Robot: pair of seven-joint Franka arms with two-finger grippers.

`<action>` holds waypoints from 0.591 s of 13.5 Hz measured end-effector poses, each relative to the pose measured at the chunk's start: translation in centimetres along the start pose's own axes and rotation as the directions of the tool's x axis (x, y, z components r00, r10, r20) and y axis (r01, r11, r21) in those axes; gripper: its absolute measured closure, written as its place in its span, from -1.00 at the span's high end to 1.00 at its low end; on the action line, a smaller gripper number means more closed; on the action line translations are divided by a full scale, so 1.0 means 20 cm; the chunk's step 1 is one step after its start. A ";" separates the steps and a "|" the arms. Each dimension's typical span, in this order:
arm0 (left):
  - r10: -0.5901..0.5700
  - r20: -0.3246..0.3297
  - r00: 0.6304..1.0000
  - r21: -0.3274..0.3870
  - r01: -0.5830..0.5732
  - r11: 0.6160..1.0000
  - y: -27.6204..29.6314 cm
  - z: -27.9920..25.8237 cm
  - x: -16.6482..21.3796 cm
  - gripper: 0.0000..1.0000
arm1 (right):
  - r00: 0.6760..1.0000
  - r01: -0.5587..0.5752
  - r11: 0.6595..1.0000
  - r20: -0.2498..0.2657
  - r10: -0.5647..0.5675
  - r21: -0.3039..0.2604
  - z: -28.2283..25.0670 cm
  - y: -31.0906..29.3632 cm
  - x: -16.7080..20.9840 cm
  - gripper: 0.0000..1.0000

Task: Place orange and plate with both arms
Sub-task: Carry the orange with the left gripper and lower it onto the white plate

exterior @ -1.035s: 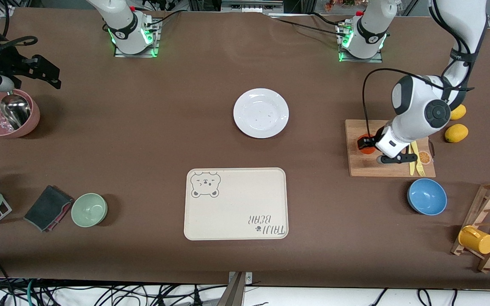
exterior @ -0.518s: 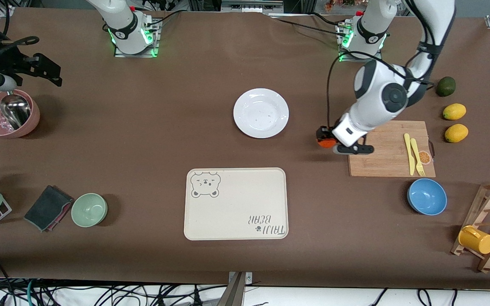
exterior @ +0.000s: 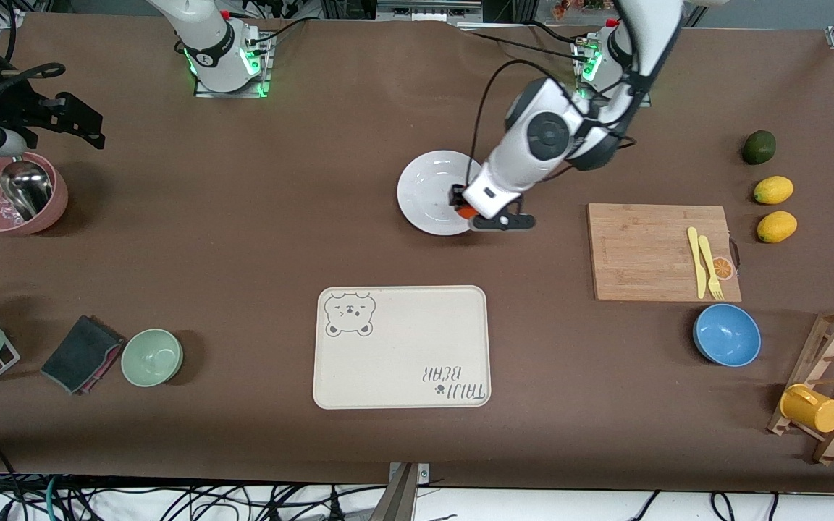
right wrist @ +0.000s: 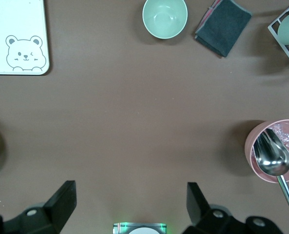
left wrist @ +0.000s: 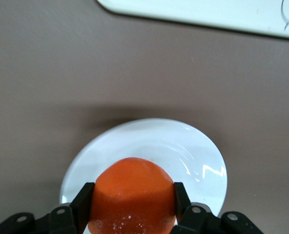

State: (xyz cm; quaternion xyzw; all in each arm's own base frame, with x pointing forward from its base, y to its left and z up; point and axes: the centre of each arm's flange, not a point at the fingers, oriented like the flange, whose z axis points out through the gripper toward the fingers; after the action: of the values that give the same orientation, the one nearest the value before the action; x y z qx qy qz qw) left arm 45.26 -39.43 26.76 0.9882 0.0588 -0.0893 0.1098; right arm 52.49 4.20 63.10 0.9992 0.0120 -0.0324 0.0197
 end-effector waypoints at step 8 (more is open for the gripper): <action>-0.033 0.040 0.999 0.067 0.030 0.997 0.11 0.40 -0.11 0.37 | 1.000 0.000 1.000 -0.007 0.000 0.009 0.01 0.00 0.02 1.00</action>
State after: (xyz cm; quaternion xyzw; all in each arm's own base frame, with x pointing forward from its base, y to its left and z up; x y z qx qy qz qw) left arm 42.18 -43.54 20.00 0.9882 0.0691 -0.1134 0.0769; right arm 52.90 4.24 62.79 0.9994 0.0118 -0.0291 0.0150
